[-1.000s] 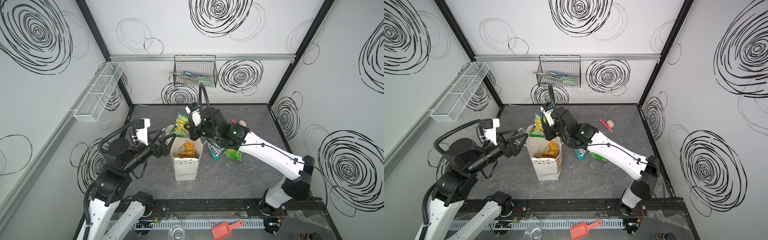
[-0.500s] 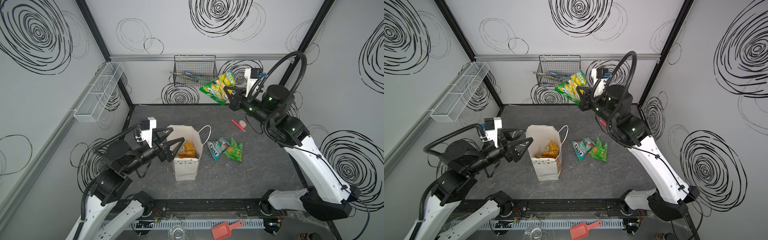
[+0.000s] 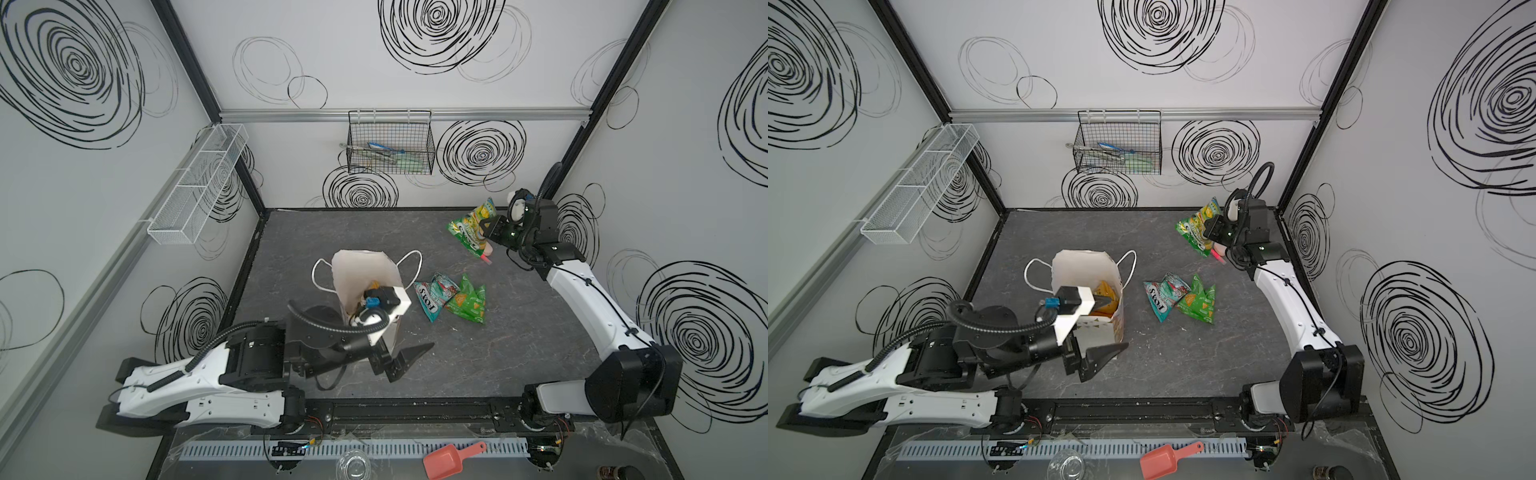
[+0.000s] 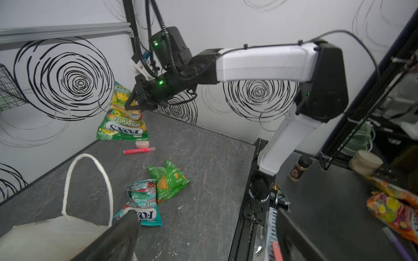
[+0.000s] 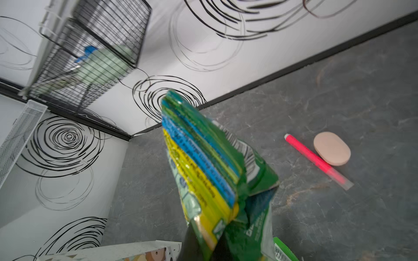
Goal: Take the snacks out of the paper bag
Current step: Place the snack at the top-right of the table.
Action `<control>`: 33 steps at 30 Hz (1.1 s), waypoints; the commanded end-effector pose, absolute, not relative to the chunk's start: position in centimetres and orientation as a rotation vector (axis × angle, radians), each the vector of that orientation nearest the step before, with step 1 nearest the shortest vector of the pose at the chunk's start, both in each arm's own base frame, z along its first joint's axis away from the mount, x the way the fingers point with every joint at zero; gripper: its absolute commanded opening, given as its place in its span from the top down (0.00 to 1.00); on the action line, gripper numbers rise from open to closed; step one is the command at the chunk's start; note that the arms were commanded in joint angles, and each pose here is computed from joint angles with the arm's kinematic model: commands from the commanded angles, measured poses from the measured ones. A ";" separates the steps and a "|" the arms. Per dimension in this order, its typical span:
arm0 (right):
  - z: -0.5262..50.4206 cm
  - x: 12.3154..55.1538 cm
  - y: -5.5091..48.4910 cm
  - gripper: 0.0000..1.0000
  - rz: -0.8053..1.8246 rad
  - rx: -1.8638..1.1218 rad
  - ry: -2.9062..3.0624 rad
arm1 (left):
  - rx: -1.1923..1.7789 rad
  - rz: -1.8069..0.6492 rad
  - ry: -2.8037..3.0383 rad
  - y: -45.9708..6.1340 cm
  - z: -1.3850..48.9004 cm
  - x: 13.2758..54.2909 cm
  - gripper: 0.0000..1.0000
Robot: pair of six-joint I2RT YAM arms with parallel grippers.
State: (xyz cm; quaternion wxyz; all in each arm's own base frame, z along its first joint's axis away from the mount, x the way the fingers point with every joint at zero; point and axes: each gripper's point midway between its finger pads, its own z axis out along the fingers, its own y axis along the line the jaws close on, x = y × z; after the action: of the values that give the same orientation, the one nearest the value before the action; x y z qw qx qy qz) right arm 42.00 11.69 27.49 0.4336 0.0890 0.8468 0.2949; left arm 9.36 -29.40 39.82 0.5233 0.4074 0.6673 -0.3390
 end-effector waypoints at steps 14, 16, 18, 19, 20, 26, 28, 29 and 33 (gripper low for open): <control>13.1 44.4 14.3 0.97 0.948 0.263 2.389 | 0.927 -0.551 1.626 -29.3 39.2 11.6 0.04; 11.5 44.1 14.7 0.94 0.970 0.270 2.423 | 0.922 -0.552 1.652 -29.4 38.8 12.1 0.04; 10.2 43.8 14.7 0.90 0.961 0.283 2.449 | 0.917 -0.551 1.677 -29.4 38.3 12.6 0.04; 9.6 43.6 14.6 0.86 0.955 0.292 2.461 | 0.910 -0.550 1.686 -29.3 38.2 12.8 0.04; 9.2 43.4 14.6 0.82 0.947 0.298 2.471 | 0.904 -0.550 1.693 -29.2 38.1 13.0 0.04; 8.0 43.0 13.6 0.54 0.865 0.331 2.505 | 0.866 -0.566 1.714 -28.5 38.2 13.8 0.04; 8.3 42.9 13.2 0.47 0.833 0.340 2.503 | 0.848 -0.574 1.713 -28.1 38.5 14.0 0.04; 8.7 42.9 12.9 0.42 0.812 0.345 2.495 | 0.836 -0.580 1.711 -27.9 38.7 14.1 0.04; 11.6 43.1 11.7 0.25 0.723 0.353 2.429 | 0.773 -0.593 1.703 -26.7 39.7 14.8 0.04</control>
State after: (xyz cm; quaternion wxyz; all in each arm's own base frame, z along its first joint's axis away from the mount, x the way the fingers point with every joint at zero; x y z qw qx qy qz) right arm 43.15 12.67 9.04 0.2497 0.1308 0.9127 0.2959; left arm 14.57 -27.71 37.02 0.5351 0.3616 0.7313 -0.2194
